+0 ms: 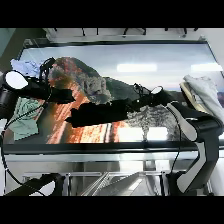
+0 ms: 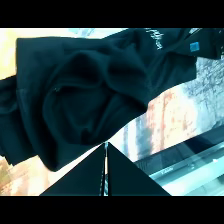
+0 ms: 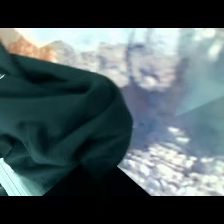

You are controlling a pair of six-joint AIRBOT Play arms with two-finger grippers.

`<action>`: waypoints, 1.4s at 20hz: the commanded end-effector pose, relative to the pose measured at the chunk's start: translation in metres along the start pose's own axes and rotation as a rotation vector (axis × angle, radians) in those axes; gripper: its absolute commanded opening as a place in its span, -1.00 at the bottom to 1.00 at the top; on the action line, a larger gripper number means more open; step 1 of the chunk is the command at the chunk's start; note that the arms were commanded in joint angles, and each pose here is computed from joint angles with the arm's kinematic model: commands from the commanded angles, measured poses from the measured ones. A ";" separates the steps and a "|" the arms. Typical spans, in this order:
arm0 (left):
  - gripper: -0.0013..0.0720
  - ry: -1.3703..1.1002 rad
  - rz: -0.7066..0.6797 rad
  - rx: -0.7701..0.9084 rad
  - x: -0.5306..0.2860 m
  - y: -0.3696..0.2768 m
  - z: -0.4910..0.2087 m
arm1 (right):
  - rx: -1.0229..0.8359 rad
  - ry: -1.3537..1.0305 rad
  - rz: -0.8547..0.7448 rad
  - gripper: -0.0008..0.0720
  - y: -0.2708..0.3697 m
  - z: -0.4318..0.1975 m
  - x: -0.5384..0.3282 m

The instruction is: Fold the shirts.

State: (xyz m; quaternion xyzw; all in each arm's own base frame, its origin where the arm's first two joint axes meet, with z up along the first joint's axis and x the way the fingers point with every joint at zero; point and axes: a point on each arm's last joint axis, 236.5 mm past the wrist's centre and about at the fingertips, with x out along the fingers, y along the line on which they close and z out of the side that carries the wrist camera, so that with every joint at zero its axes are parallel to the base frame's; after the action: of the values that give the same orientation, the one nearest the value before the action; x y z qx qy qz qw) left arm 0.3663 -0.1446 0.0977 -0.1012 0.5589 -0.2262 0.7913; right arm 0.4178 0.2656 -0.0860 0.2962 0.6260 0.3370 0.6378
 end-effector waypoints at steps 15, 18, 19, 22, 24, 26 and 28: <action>-0.92 -0.035 0.001 0.058 -0.003 -0.001 0.007 | -0.366 -0.632 -0.100 -0.93 0.230 -0.021 -0.300; -0.92 -0.015 -0.002 0.058 -0.003 -0.002 0.002 | -0.334 -0.678 -0.114 -0.93 0.220 -0.008 -0.319; -0.92 -0.015 -0.002 0.058 -0.003 -0.002 0.002 | -0.313 -0.687 -0.101 -0.93 0.216 -0.004 -0.323; -0.92 -0.023 0.000 0.058 -0.003 -0.001 0.004 | -0.339 -0.780 0.011 -0.92 0.222 0.020 -0.348; -0.92 -0.028 0.000 0.057 -0.003 -0.001 0.005 | -0.298 -0.867 0.040 -0.93 0.211 0.043 -0.375; -0.92 -0.031 0.001 0.057 -0.003 -0.001 0.006 | -0.296 -0.909 0.004 -0.92 0.189 0.065 -0.396; -0.92 -0.032 0.001 0.057 -0.003 -0.001 0.006 | -0.286 -0.943 -0.022 -0.92 0.168 0.088 -0.416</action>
State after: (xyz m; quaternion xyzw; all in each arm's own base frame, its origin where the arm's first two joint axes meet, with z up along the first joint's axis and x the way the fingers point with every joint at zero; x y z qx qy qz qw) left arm 0.3699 -0.1452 0.1022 -0.0817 0.5416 -0.2408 0.8012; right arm 0.4697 0.0743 0.2993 0.3137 0.2473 0.2625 0.8784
